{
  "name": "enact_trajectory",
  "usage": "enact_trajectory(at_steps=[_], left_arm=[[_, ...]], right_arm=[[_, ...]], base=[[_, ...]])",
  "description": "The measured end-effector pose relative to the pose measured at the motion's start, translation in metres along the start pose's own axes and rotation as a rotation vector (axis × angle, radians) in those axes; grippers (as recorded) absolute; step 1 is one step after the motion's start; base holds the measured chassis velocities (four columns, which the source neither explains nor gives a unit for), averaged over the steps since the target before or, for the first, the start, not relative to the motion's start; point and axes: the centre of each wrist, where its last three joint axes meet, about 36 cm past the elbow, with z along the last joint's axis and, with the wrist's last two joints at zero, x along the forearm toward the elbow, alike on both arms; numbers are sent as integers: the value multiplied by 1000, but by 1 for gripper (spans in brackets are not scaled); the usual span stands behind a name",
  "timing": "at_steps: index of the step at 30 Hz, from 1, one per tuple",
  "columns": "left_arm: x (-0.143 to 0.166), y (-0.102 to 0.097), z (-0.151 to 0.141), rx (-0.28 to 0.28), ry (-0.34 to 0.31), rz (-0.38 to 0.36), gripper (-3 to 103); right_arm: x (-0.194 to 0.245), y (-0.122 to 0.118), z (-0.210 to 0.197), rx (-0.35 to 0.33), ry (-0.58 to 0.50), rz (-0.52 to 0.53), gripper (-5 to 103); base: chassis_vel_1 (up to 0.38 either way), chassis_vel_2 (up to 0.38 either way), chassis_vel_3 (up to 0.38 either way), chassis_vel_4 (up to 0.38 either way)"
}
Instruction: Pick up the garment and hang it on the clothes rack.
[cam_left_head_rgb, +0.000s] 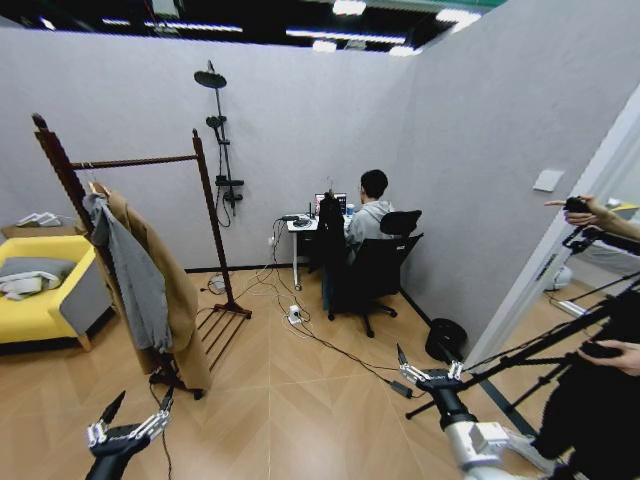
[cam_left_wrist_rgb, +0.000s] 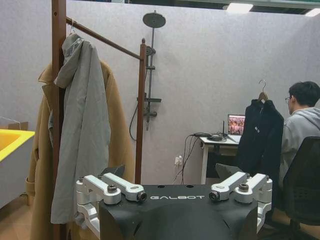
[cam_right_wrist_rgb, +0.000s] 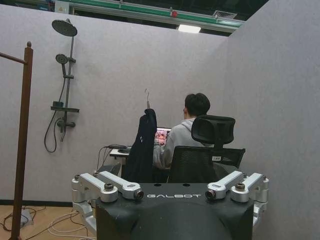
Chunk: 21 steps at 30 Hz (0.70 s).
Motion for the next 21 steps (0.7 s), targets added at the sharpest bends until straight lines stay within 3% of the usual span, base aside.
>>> enact_trajectory(at_steps=[15,21], left_arm=[[0,0,0,0,0,0,100],[0,0,0,0,0,0,100]], right_arm=[[-8,8,-9,-9,4,-29,100],[-11,12,-16,-41,29,-47,100]], base=[[0,0,0,0],[0,0,0,0]])
